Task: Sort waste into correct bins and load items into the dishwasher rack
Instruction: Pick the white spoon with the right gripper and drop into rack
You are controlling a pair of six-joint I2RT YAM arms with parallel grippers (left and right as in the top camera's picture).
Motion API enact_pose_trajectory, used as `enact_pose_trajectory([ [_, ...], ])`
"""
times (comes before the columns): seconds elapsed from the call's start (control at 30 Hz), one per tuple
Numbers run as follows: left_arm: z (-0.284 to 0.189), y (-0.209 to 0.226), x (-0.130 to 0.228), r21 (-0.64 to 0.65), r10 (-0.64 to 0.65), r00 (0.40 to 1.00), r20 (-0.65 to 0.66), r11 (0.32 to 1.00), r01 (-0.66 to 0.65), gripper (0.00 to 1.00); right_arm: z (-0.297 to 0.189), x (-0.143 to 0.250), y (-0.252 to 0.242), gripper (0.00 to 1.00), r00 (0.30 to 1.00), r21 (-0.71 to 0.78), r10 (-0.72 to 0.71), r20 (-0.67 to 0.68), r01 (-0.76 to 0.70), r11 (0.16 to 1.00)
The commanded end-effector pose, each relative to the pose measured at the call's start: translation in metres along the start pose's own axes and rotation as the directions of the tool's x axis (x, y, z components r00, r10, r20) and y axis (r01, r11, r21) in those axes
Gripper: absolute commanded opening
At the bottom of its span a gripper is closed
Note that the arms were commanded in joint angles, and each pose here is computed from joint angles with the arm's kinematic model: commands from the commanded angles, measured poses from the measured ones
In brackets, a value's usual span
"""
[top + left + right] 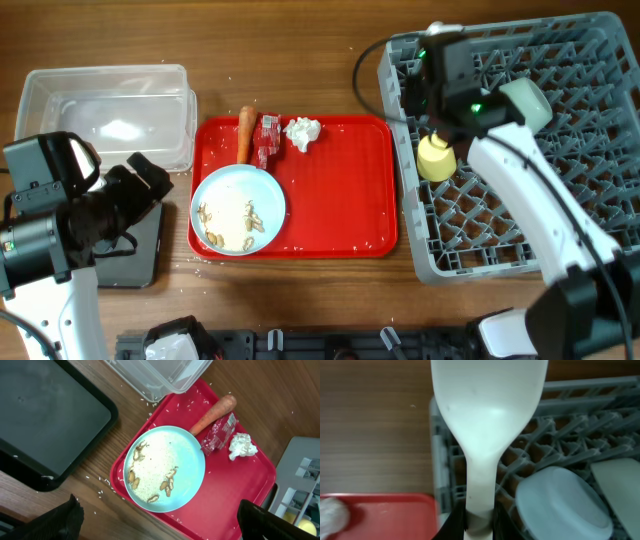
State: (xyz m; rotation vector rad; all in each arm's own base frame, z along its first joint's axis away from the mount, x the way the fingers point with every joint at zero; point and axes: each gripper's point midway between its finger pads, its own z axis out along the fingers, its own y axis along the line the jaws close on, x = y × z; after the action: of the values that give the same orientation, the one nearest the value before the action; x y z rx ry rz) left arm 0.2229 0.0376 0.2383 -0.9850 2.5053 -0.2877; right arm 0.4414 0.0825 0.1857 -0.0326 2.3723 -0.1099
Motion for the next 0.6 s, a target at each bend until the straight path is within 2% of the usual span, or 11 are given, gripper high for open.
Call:
enact_pose_trajectory([
  [0.0,-0.003,-0.001,-0.003,0.005,-0.011,1.000,0.013,1.000,0.011,1.00,0.026,0.009,0.010,0.04,0.990,-0.070,-0.139,-0.030,0.137,0.988],
  [0.03,-0.003,-0.003,-0.002,0.019,-0.011,1.000,0.007,1.000,0.011,1.00,0.029,0.016,0.011,0.06,0.988,-0.075,-0.146,-0.057,0.142,0.987],
  [0.07,-0.003,-0.008,-0.001,0.043,-0.009,1.000,0.001,0.999,0.009,1.00,0.027,0.021,0.018,0.16,0.983,-0.125,-0.167,-0.072,0.157,0.980],
  [0.1,-0.003,-0.010,-0.003,0.057,-0.007,1.000,0.008,0.998,0.007,1.00,0.019,0.021,0.025,0.38,0.978,-0.177,-0.201,-0.062,0.187,0.966],
  [0.17,-0.003,-0.011,-0.004,0.057,-0.006,1.000,0.011,0.998,0.006,1.00,-0.003,0.013,0.028,0.51,0.982,-0.215,-0.188,-0.031,0.177,0.960],
  [0.23,-0.003,-0.011,-0.004,0.057,-0.006,1.000,0.011,0.998,0.006,1.00,-0.067,-0.015,0.030,0.60,0.987,-0.289,-0.126,0.099,0.150,0.945],
  [0.27,-0.003,-0.011,-0.004,0.057,-0.006,1.000,0.011,0.998,0.006,1.00,-0.105,-0.024,0.039,0.70,0.983,-0.383,-0.087,0.164,0.144,0.912],
  [0.3,-0.003,-0.011,-0.004,0.057,-0.006,1.000,0.011,0.998,0.006,1.00,-0.135,-0.029,0.048,1.00,0.977,-0.462,-0.054,0.207,0.146,0.875],
  [0.4,-0.003,-0.011,-0.004,0.057,-0.006,1.000,0.011,0.998,0.006,1.00,-0.227,-0.026,0.065,1.00,0.973,-0.705,0.171,0.152,-0.014,0.709],
  [0.47,-0.003,-0.011,-0.004,0.057,-0.006,1.000,0.011,0.998,0.006,1.00,-0.252,-0.020,0.055,1.00,0.948,-0.725,0.315,0.049,-0.183,0.664],
  [0.57,-0.003,-0.011,-0.004,0.057,-0.006,1.000,0.011,0.998,0.006,1.00,-0.240,0.022,0.027,1.00,0.977,-0.571,0.208,0.039,-0.149,0.807],
])
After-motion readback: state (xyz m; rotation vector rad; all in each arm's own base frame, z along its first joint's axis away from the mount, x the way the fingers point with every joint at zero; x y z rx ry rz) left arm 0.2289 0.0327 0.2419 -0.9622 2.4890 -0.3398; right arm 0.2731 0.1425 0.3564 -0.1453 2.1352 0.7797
